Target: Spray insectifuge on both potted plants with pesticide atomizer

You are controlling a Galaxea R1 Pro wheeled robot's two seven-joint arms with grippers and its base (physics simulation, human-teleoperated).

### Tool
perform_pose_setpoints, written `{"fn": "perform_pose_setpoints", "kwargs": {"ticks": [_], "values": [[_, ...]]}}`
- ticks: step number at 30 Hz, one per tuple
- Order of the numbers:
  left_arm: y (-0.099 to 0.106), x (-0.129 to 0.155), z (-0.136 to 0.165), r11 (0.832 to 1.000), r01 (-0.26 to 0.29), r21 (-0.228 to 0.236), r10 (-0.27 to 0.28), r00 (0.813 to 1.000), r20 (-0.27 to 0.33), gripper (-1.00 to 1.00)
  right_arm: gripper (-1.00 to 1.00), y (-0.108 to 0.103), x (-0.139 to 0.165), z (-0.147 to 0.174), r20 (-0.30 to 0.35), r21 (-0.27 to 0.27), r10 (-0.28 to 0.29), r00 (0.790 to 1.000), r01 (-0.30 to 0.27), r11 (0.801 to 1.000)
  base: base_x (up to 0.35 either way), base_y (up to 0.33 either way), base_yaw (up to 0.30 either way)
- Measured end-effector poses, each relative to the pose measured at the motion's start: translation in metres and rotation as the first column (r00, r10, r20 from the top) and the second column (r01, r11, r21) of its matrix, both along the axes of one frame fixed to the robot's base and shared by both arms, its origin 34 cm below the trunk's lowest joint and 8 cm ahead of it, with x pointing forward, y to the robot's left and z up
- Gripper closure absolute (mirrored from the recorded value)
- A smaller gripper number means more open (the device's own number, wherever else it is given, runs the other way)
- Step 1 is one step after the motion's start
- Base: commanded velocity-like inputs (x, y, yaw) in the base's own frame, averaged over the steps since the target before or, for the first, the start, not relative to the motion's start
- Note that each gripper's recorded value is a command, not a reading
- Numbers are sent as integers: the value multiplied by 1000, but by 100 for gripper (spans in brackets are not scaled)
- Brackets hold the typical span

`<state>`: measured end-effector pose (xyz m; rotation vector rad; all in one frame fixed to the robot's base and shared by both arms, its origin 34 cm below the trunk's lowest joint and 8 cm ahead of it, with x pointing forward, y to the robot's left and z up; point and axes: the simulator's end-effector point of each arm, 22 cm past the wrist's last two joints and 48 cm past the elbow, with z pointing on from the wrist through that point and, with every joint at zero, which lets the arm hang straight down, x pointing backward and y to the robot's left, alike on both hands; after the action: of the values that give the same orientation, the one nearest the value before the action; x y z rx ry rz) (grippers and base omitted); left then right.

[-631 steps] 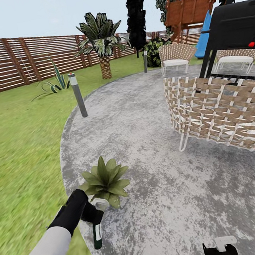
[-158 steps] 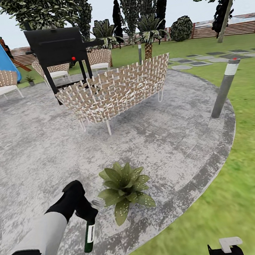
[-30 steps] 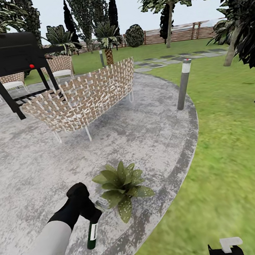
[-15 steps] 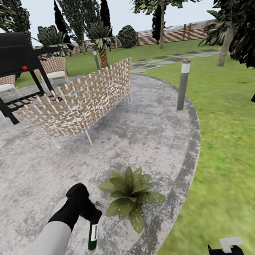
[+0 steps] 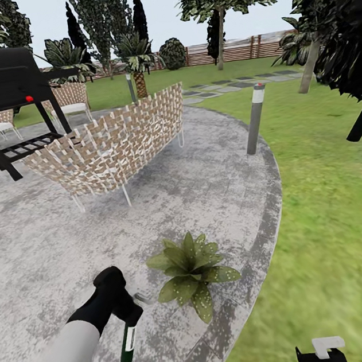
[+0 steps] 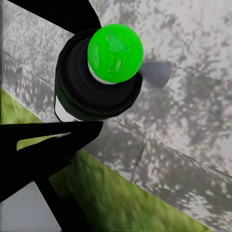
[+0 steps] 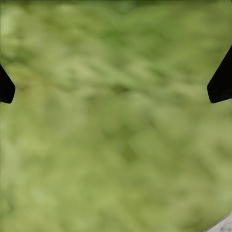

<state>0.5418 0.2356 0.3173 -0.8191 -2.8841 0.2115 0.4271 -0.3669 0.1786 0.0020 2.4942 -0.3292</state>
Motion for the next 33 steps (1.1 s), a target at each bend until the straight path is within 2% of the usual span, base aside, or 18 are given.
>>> {"fn": "perform_pose_setpoints", "kwargs": {"ticks": [3,8,13,16,18,19,21,29,33], "values": [[-2,-17,-10,1000,8,0,-8,1000,-24,100,-100,0,0,0,0,0,0,1000,0,1000,-1,1,0],[2,-21,-12,1000,4,5,-3,1000,-26,100,-100,0,-1,0,-3,-2,1,1000,-1,1000,0,0,0],[23,-23,-20,998,-12,61,13,1000,-10,100,-100,-1,-5,-2,-12,-4,1,1000,-1,1000,0,0,0],[22,-34,-30,997,-9,76,10,1000,-12,100,-100,-1,-5,-2,-12,-4,1,1000,-1,1000,0,0,0],[15,-35,-32,999,-4,45,4,1000,-2,100,-100,-1,-5,-2,-12,-4,0,1000,0,1000,0,0,0],[6,-35,-35,1000,3,-6,-3,1000,11,100,-100,-1,-5,-2,-12,-4,0,1000,0,1000,0,0,0],[2,-33,-38,998,15,-54,-13,999,41,100,-100,0,-5,-2,-12,-3,0,1000,-1,1000,0,0,0],[11,-21,-38,996,-53,-67,60,994,95,100,-100,0,-5,-2,-12,-2,1,1000,-1,1000,0,80,0],[10,-20,-38,996,-61,-72,68,993,98,100,-100,0,-5,-2,-12,-2,1,1000,-1,1000,0,116,-101]]}}
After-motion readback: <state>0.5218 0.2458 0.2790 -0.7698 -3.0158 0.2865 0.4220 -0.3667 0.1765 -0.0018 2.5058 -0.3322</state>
